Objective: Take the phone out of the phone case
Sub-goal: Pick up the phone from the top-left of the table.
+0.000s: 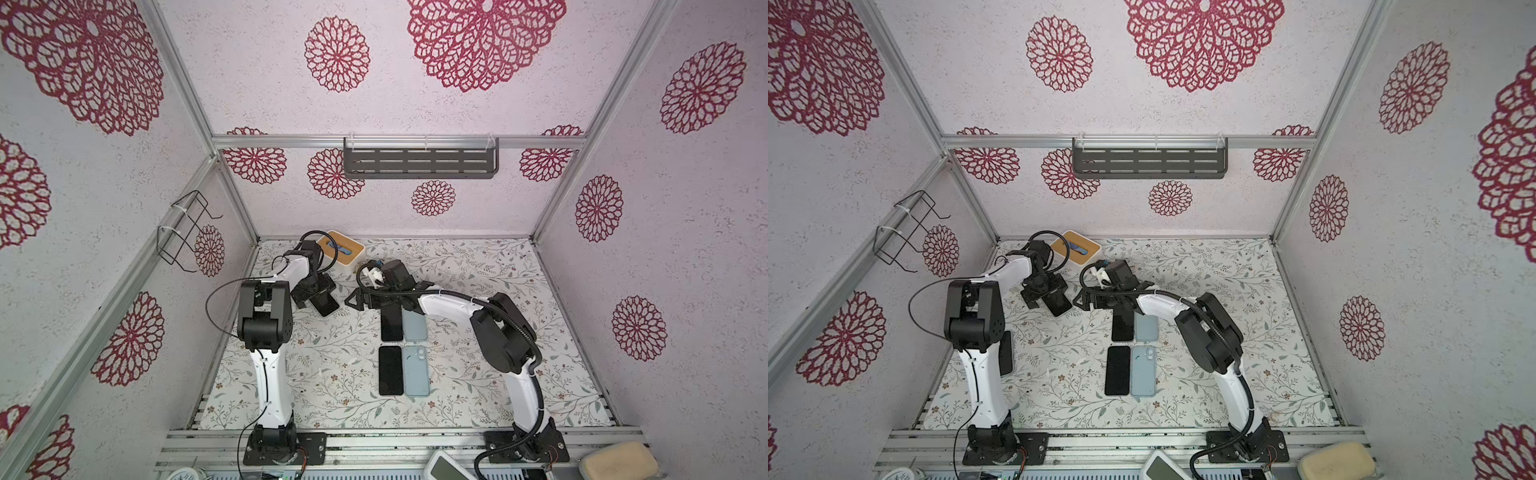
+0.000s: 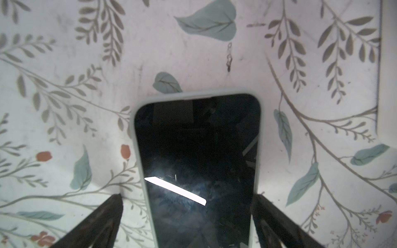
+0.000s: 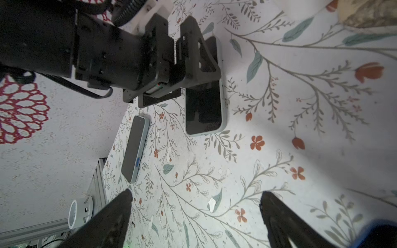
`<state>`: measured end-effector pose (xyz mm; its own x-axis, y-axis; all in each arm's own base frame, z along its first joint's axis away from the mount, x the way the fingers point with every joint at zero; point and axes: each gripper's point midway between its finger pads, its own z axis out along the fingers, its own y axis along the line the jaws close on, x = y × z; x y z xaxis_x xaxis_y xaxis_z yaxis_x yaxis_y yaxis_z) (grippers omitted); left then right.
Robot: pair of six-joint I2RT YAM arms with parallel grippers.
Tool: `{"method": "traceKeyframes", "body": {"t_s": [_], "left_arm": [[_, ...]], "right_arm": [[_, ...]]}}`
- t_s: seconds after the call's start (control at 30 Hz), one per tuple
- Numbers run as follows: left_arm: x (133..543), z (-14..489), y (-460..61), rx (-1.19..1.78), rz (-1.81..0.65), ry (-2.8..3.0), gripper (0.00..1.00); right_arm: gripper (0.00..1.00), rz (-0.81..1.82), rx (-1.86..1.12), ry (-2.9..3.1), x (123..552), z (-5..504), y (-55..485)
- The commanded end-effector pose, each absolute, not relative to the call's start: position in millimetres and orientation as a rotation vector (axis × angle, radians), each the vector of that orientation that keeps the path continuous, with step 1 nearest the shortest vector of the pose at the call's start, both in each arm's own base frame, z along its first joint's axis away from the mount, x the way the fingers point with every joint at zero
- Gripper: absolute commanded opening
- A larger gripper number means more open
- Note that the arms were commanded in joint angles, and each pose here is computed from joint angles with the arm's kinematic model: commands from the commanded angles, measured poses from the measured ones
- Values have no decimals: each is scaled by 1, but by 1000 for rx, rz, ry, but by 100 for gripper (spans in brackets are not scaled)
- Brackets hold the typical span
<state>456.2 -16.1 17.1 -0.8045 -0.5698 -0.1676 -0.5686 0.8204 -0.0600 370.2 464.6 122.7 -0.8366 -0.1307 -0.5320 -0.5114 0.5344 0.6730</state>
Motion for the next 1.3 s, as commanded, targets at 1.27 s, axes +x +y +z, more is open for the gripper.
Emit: {"method": "traceKeyframes", "body": {"t_s": [1.27], "left_arm": [[403, -37, -45, -836, 58, 3025, 68]], "right_arm": [[96, 1441, -441, 2291, 406, 121, 481]]}}
